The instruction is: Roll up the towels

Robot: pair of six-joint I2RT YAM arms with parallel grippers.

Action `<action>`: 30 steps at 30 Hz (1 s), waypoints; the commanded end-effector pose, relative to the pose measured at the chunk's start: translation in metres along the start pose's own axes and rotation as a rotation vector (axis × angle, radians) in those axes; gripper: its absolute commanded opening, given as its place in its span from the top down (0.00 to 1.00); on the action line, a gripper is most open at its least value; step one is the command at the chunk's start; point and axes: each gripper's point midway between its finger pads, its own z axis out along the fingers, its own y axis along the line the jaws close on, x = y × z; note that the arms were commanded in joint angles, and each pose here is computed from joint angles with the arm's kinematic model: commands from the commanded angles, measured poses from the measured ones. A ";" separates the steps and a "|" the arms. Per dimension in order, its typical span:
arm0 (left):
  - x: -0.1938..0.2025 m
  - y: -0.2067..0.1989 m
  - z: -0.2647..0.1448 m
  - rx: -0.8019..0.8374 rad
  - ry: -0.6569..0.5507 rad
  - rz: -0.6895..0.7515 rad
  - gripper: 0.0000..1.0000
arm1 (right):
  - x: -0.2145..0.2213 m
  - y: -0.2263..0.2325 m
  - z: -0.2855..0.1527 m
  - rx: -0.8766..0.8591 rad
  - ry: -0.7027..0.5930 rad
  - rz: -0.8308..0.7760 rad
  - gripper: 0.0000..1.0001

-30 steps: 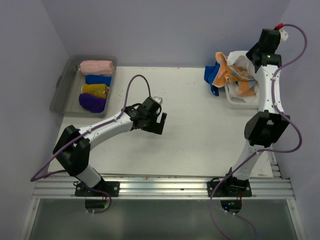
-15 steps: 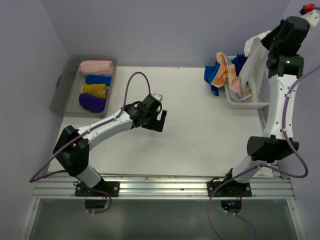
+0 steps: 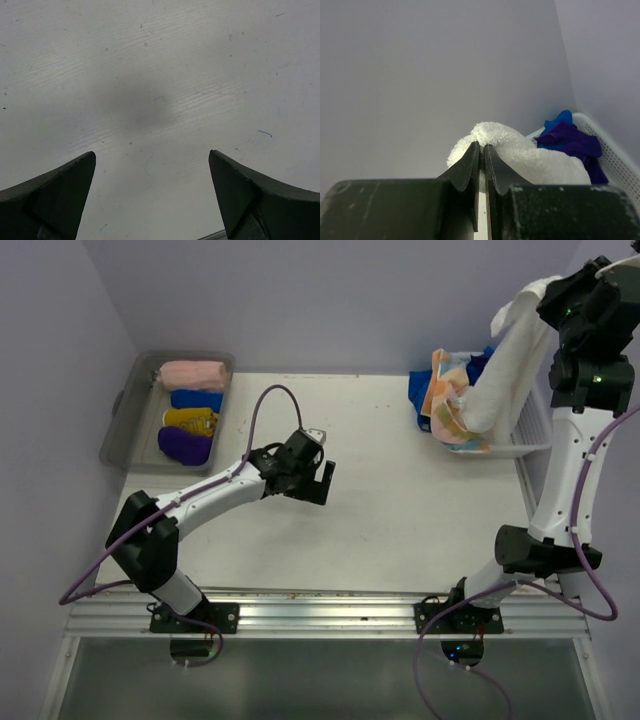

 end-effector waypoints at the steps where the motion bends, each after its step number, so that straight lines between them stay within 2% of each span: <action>1: -0.007 -0.007 -0.006 0.035 -0.039 -0.006 0.00 | -0.026 0.037 -0.020 -0.165 -0.052 0.028 1.00; 6: -0.006 -0.007 -0.005 0.035 -0.039 -0.013 0.00 | -0.065 0.059 -0.062 -0.254 -0.150 0.032 1.00; 8: -0.008 -0.008 -0.005 0.035 -0.042 -0.015 0.00 | -0.080 0.074 -0.087 -0.339 -0.181 0.034 1.00; 15: -0.019 -0.004 -0.004 -0.002 -0.061 -0.024 0.00 | -0.108 0.123 -0.168 -0.651 -0.234 0.072 1.00; 18: -0.025 -0.002 -0.006 -0.016 -0.072 -0.027 0.00 | -0.108 0.129 -0.182 -0.699 -0.230 0.069 1.00; 26: -0.028 0.011 -0.003 -0.054 -0.065 -0.061 0.00 | -0.058 0.150 -0.203 -0.916 -0.053 0.143 1.00; 30: -0.031 0.030 -0.006 -0.039 -0.061 -0.141 0.00 | -0.007 0.175 -0.212 -1.016 0.119 0.185 1.00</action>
